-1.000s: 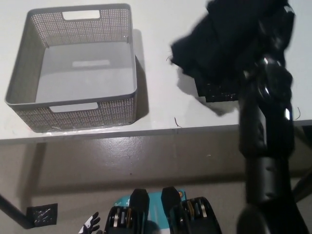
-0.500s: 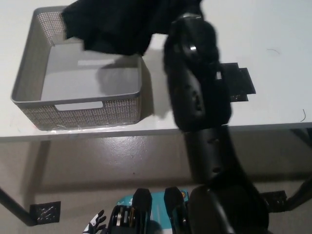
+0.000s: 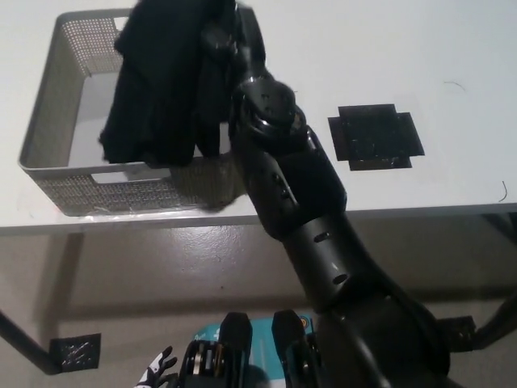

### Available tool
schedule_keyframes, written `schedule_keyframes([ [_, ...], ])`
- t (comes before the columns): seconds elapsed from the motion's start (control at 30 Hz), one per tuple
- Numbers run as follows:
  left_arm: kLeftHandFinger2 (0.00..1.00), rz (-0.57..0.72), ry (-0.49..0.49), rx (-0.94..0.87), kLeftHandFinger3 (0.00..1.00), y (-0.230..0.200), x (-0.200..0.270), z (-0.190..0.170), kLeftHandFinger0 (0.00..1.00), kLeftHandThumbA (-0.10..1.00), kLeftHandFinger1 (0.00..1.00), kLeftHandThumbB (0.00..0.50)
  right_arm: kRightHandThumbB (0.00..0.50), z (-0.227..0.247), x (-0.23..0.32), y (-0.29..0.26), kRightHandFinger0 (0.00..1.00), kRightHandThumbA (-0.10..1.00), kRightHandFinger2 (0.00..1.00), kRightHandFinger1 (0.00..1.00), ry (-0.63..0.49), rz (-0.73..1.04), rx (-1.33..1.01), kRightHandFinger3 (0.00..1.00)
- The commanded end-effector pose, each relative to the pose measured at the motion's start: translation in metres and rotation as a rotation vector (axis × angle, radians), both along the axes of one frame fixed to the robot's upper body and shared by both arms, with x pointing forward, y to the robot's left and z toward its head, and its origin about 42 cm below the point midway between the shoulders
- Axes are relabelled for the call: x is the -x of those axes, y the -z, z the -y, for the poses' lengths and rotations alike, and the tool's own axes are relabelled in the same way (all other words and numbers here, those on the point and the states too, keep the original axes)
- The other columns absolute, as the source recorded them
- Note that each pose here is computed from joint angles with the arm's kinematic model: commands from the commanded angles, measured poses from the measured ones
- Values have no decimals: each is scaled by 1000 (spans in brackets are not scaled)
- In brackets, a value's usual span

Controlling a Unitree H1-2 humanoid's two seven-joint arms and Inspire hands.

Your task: Use the right hand to pick up a t shirt on the right hand side and place it into a contianer on the left side

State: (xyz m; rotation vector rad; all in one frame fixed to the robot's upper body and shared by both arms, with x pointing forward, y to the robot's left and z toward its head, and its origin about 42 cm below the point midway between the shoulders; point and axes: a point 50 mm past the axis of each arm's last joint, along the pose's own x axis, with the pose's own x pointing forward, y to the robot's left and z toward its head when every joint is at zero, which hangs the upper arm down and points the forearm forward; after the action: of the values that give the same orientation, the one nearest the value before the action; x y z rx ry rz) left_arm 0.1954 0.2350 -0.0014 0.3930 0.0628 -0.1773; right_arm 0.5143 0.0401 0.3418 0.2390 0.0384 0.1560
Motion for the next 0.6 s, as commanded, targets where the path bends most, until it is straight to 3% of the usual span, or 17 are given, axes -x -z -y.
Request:
schedule_keyframes([
  [0.0,963,0,132,49,1000,0,5,44,778,1000,870,184,0,-1,-7,-33,0,79,215,0,-36,85,109,457],
  [0.13,929,-11,148,51,1000,0,10,50,775,1000,832,175,0,0,-10,-20,0,99,188,0,-28,40,137,464],
  [0.2,946,-16,153,54,1000,0,10,50,857,1000,876,160,0,-7,-9,-17,0,135,96,0,-24,56,204,445],
  [0.27,964,-17,158,39,1000,0,11,50,881,1000,890,162,0,-13,-8,-15,0,192,74,0,-30,82,252,416],
  [0.3,963,-22,149,53,1000,0,11,52,883,1000,890,172,13,-17,-4,-17,1000,851,1000,1000,-263,95,231,1000],
  [0.33,961,-27,149,51,1000,0,13,51,877,1000,888,164,134,-20,-2,-16,1000,893,1000,1000,-342,28,155,1000],
  [0.4,957,-16,161,40,1000,-1,13,52,870,1000,882,136,245,-22,0,-15,1000,961,1000,1000,-335,21,102,1000],
  [0.5,950,-18,159,45,1000,0,12,52,871,1000,883,149,313,-23,1,-16,1000,1000,1000,1000,-342,63,152,1000],
  [0.57,969,-28,163,34,1000,0,13,50,891,1000,900,149,290,-16,1,-13,1000,982,1000,1000,-347,65,228,1000],
])
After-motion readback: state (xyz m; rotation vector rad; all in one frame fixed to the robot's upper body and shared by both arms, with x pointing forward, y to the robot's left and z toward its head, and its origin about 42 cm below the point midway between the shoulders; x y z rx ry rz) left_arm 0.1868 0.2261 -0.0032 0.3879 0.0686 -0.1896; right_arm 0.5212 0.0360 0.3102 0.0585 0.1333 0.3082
